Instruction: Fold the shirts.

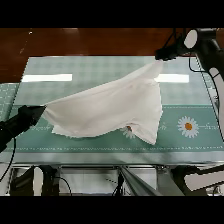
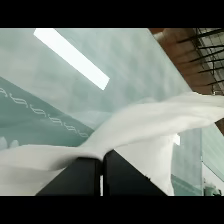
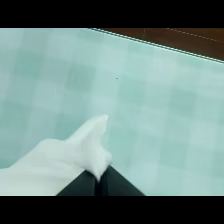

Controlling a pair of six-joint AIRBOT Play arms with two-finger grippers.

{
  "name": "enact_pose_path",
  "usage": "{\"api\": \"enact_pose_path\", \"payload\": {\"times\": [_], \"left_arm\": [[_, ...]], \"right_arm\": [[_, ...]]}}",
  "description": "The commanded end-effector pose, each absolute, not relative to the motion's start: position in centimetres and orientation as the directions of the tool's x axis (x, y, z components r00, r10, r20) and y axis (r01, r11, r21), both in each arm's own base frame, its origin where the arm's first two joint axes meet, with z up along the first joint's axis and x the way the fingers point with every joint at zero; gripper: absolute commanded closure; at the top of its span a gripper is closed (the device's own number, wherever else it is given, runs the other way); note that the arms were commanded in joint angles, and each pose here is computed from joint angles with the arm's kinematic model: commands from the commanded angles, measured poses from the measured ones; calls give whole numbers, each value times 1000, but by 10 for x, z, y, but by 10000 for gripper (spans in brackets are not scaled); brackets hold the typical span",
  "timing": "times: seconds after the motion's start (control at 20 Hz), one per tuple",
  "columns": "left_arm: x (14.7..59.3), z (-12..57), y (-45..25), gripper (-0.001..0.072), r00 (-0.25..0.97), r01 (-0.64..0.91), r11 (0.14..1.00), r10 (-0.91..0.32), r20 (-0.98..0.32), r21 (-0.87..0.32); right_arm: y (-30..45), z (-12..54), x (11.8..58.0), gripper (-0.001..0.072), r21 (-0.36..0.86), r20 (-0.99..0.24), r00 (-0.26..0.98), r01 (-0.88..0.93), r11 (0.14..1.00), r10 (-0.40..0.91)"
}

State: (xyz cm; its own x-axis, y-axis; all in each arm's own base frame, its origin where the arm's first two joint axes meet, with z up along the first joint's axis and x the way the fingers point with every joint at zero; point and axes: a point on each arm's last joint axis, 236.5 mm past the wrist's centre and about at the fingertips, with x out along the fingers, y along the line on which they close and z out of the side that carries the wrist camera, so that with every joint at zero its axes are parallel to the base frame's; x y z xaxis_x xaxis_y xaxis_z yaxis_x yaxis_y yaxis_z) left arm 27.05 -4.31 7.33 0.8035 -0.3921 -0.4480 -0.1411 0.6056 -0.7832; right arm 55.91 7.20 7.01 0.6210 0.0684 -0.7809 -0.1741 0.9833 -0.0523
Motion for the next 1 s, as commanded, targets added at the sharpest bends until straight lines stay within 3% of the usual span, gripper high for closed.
{"api": "enact_pose_path", "payload": {"times": [0.0,0.05,0.15,0.2,0.35,0.45,0.5,0.6,0.7,0.8,0.95], "left_arm": [[281,47,-26,682,800,-148,673,-349,-488,-724],[282,39,-25,681,785,-164,666,-359,-505,-728],[284,22,-24,681,753,-210,637,-379,-538,-742],[285,17,-24,676,742,-225,628,-386,-549,-745],[290,21,-19,335,744,-197,659,-381,-548,-726],[297,40,-11,238,756,-101,765,-357,-549,-636],[297,48,-2,237,747,-74,827,-324,-581,-557],[284,52,26,238,682,-50,941,-213,-699,-336],[261,41,53,241,584,-112,973,-98,-806,-200],[238,18,51,263,477,-114,975,-114,-871,-190],[209,-26,16,263,321,-47,950,-280,-905,-310]], "right_arm": [[79,50,569,680,-8,-784,615,-145,989,84],[81,49,567,642,-1,-788,610,-145,989,89],[85,52,562,354,24,-795,597,-148,989,109],[85,59,557,304,24,-797,594,-150,988,109],[62,99,536,270,-87,-792,609,-162,983,30],[24,132,519,270,-266,-769,628,-145,953,-119],[2,147,511,270,-329,-751,633,-107,938,-191],[-30,166,497,270,-329,-741,628,-31,944,-238],[-64,163,482,270,-302,-767,584,37,952,-266],[-92,149,472,270,-221,-804,543,105,970,-242],[-123,119,458,270,-79,-849,503,178,981,-159]]}}
